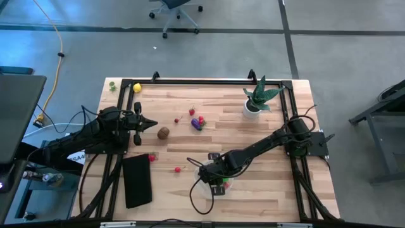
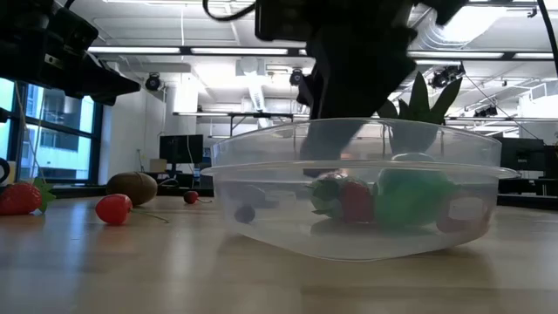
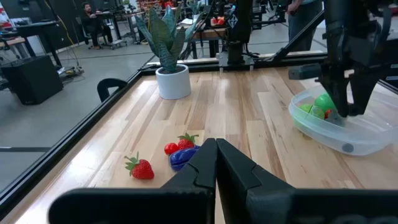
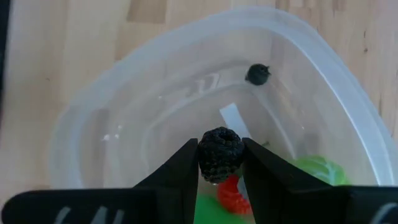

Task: Pick and placing Produce into tupperware
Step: Put the blackberry into the transparent container, then put the red strawberry into the transparent container

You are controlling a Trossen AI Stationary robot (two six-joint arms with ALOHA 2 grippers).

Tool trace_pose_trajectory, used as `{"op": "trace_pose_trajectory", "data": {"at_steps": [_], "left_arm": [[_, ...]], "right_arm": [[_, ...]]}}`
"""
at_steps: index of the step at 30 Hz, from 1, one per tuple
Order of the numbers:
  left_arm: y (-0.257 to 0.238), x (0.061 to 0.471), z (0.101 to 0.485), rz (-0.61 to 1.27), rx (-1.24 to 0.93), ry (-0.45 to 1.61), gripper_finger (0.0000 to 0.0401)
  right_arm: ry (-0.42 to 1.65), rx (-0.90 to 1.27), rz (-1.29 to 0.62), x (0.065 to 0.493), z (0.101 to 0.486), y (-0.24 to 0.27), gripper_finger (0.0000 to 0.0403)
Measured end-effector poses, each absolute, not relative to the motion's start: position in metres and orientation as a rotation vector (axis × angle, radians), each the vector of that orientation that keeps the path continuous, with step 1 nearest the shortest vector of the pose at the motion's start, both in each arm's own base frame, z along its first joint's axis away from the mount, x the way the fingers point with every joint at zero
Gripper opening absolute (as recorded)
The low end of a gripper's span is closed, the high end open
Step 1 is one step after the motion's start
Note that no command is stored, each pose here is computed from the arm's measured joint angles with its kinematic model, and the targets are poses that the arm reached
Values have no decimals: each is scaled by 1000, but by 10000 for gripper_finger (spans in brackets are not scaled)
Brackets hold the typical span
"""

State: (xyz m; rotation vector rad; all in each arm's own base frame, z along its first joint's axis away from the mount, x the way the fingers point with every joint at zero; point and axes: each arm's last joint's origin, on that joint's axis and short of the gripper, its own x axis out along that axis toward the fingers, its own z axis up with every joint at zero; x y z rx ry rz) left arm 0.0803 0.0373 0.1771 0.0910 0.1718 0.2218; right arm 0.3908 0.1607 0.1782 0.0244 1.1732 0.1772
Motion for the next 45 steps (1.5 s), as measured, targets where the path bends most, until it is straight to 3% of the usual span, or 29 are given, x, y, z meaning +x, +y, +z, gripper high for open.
{"op": "trace_pose_trajectory", "data": {"at_steps": [12, 32, 39, 45], "left_arm": [[37, 80, 177, 221, 91, 172, 1], [37, 80, 177, 221, 91, 172, 1], [37, 80, 177, 221, 91, 172, 1], [37, 80, 177, 222, 91, 172, 1]], "right_arm": [[1155, -9, 176, 397, 173, 155, 95], [1131, -29, 137, 401, 174, 146, 140], [999, -31, 24, 401, 210, 130, 140], [884, 129, -180, 412, 237, 67, 140]]}}
